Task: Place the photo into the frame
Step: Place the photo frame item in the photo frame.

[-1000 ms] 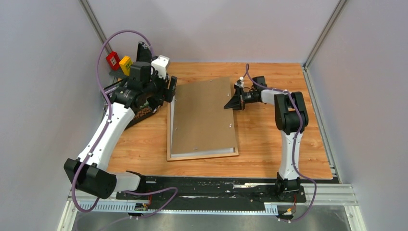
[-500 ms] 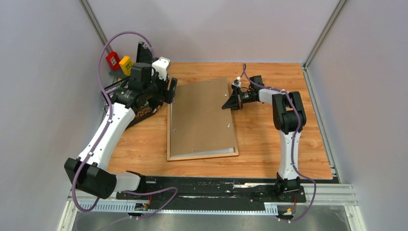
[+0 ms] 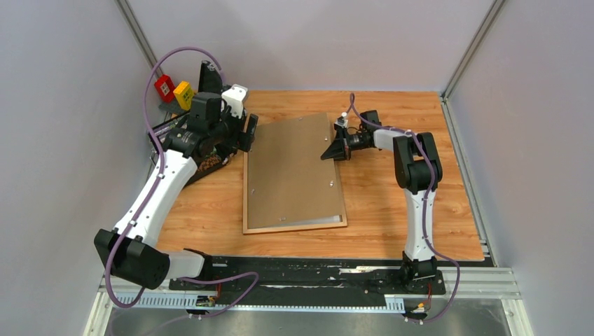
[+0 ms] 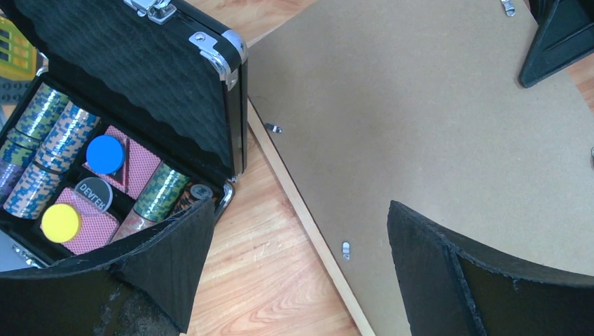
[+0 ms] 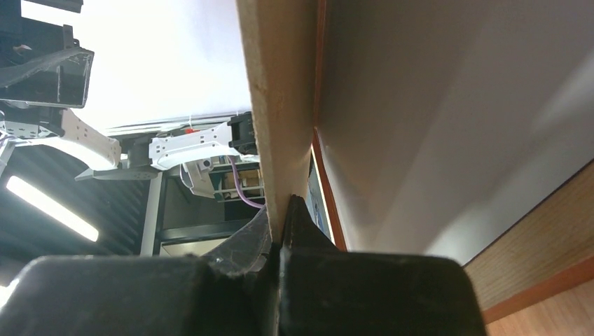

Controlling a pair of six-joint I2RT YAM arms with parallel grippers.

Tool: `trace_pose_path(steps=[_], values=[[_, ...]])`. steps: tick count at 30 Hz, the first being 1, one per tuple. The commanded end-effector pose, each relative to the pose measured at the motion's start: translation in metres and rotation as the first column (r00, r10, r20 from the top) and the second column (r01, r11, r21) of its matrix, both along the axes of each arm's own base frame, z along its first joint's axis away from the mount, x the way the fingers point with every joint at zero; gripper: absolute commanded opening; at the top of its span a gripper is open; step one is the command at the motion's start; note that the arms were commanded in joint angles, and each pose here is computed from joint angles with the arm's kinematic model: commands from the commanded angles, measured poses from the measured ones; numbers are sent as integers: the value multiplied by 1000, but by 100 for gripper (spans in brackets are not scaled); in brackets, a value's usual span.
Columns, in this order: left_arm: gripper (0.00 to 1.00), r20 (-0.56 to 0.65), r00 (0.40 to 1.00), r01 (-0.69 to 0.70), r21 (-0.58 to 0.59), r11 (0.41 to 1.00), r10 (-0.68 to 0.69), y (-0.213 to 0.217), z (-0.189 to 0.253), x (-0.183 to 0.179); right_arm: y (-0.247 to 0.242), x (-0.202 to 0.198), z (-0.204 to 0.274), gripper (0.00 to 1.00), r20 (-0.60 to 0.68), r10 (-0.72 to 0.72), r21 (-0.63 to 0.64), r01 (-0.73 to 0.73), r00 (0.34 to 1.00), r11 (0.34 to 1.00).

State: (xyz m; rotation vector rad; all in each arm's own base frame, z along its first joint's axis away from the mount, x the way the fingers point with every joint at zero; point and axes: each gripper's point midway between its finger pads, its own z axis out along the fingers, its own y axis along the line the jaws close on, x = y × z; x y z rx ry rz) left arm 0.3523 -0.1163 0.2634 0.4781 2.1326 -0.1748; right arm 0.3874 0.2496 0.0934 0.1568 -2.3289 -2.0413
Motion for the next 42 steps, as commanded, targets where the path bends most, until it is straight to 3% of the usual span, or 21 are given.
trace_pose_path(steps=[1, 29, 42], values=[[100, 54, 999, -2, 5, 1000, 1, 4, 14, 1, 5, -4, 22, 0, 23, 63, 83, -65, 998, 994], [100, 49, 999, -2, 6, 1000, 1, 5, 11, -2, 7, -2, 3, 3, 16, 43, 38, -43, 999, 998], [100, 58, 998, 4, 11, 1000, -5, 7, 12, -6, 2, 10, -15, 47, 81, -19, -170, 33, 997, 985]])
